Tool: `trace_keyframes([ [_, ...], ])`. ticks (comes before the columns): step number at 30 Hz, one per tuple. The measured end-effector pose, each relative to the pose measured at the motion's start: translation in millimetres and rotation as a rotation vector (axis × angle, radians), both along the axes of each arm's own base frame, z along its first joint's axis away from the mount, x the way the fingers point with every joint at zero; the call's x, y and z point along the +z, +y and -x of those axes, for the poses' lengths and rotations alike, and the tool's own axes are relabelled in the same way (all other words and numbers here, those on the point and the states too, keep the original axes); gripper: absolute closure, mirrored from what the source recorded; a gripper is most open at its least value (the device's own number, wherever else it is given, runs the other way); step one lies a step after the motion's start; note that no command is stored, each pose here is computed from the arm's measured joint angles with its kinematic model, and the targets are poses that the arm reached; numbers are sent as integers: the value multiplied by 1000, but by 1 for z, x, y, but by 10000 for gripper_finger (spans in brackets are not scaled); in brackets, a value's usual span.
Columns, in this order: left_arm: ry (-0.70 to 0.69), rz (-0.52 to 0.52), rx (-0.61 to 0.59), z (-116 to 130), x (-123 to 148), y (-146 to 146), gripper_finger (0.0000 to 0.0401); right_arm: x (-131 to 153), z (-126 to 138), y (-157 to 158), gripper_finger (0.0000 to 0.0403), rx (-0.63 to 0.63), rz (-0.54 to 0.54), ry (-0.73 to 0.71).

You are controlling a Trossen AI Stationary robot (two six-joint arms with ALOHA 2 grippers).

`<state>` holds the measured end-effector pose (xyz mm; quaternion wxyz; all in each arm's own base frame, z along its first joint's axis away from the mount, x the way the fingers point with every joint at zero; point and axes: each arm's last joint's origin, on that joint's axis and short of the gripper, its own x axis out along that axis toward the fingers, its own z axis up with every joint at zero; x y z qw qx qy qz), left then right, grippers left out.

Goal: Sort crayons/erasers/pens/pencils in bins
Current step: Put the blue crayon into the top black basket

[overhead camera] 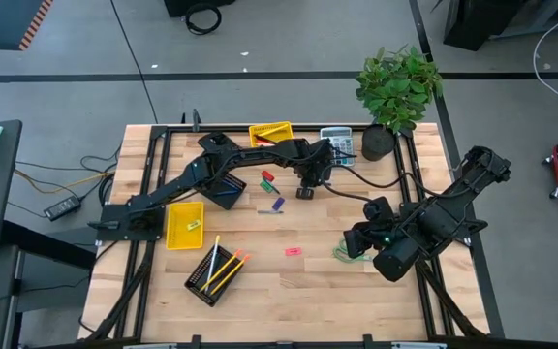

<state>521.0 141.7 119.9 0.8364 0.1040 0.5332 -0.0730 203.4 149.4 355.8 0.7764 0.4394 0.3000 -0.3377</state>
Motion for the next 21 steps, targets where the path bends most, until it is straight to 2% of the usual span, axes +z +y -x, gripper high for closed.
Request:
trace_keyframes([
  [10, 46, 23, 13, 2, -12, -1, 301, 0, 0, 0, 270, 0, -1, -1],
  [21, 71, -13, 64, 2, -12, -3, 317, 0, 0, 0, 270, 1, 0, -1],
])
